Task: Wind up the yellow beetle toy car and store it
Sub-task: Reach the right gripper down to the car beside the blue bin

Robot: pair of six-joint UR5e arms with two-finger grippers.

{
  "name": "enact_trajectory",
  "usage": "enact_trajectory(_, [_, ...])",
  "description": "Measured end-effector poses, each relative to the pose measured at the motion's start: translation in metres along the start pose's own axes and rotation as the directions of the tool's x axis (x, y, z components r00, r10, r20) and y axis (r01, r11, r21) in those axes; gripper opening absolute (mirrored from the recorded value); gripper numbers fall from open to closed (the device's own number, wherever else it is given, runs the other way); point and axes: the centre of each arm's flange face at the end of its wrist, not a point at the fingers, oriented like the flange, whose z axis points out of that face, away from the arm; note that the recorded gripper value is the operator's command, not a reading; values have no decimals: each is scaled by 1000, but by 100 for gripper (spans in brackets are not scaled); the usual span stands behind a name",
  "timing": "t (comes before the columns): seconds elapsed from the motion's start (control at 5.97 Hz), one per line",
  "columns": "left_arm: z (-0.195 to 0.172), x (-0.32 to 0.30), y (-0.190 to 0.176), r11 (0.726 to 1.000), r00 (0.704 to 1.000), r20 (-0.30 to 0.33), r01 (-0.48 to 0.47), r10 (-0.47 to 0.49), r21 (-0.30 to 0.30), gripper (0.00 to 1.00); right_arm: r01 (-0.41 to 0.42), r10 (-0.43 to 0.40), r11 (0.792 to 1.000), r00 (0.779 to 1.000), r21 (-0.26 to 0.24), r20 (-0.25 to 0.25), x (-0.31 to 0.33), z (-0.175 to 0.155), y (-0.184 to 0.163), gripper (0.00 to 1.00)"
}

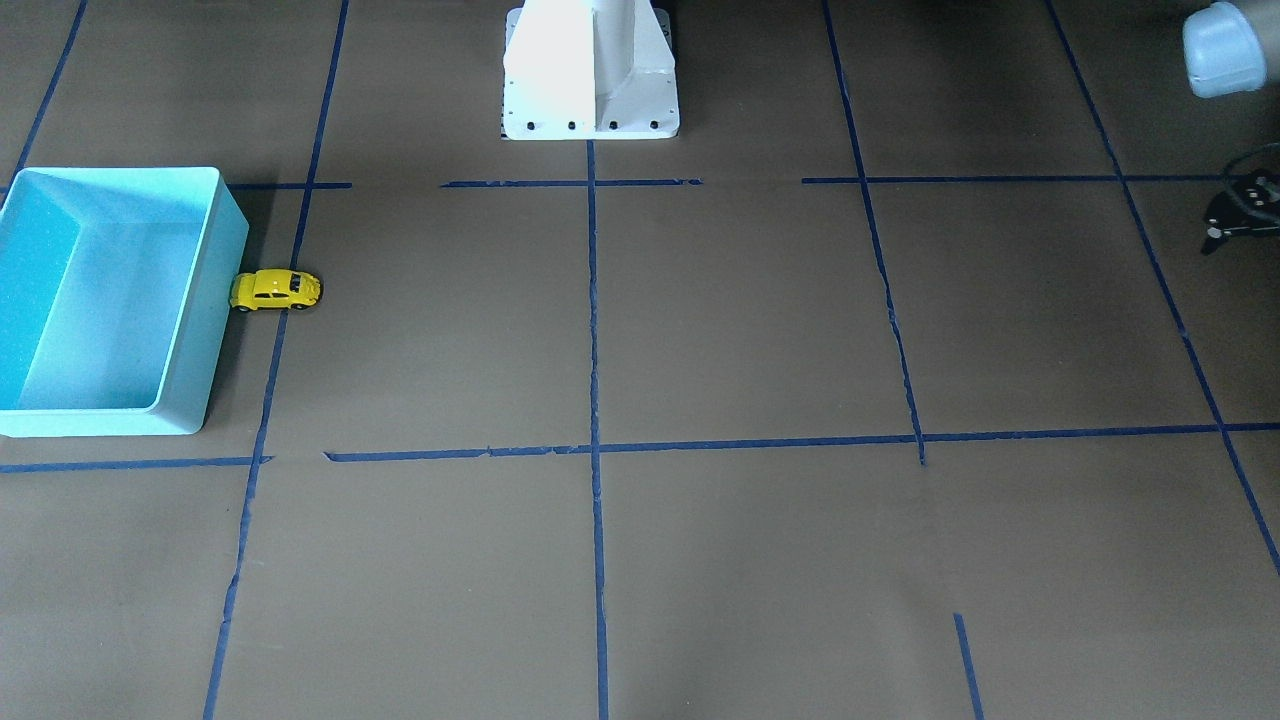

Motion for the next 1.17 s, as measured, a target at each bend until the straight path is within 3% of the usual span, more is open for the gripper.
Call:
enact_trajectory(0.17, [3,-56,36,990,990,-33,138,-138,0,100,83,-84,996,995,16,45,-41,-6,-3,100])
enact_trajectory(0.34, [3,-93,64,969,965,-95,247,-244,19,100,208,-210,978,976,35,64,-95,-2,-10,100])
enact_trajectory(0.5, [1,-107,79,929,920,-161,367,-357,36,100,353,-356,934,933,60,53,-152,16,-12,100])
enact_trajectory(0.67, [1,-110,85,881,868,-189,473,-460,28,100,479,-482,875,876,68,29,-206,41,-1,100])
enact_trajectory(0.84, [1,-110,87,857,843,-195,514,-501,23,100,579,-581,813,814,61,22,-250,65,16,100])
enact_trajectory(1.01, [-1,-109,86,851,837,-193,525,-512,24,100,692,-694,719,720,64,7,-288,91,37,100])
enact_trajectory(1.17, [-4,-108,84,851,839,-190,524,-509,29,100,805,-806,589,591,68,-16,-314,117,58,100])
